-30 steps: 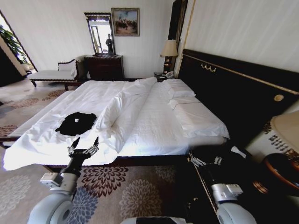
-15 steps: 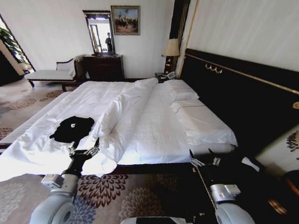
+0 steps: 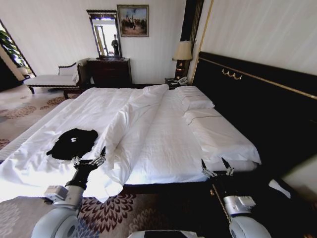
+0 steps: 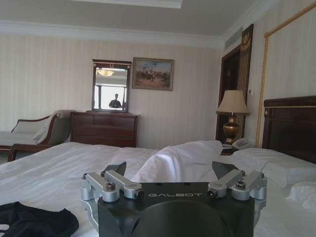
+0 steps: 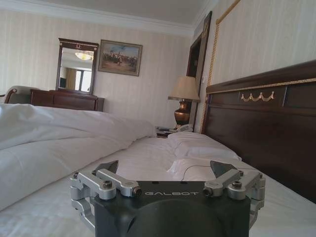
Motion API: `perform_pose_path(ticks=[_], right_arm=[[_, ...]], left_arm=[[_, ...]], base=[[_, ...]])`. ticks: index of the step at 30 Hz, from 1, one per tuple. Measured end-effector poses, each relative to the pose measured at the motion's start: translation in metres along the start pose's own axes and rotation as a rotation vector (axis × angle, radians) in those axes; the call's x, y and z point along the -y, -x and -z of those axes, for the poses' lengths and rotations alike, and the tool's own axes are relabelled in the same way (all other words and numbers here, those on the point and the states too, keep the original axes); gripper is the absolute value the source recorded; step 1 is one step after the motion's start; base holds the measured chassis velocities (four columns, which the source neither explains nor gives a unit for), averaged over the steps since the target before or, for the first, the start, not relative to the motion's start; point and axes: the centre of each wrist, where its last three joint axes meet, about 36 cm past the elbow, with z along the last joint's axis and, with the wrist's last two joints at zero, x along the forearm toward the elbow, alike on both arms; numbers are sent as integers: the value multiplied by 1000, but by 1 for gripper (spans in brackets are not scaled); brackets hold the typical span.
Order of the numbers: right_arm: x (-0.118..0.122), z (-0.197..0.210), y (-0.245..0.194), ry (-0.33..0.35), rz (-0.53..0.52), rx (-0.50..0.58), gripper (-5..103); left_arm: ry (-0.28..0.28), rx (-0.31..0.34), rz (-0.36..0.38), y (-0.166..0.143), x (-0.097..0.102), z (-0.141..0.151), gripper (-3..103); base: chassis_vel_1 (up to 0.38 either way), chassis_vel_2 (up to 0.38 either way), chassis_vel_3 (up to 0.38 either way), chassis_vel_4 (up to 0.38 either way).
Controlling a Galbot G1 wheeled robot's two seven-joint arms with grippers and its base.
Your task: Fold the clothes on the bed.
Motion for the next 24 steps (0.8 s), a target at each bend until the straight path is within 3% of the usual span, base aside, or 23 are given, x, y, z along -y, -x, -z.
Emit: perform_pose_path(ticks=[24], right_arm=[[-3,-4,3,14,-1,4,100]], left_arm=[[10,0,-4,1,0,3,99]], base=[[-109,111,116,-113]])
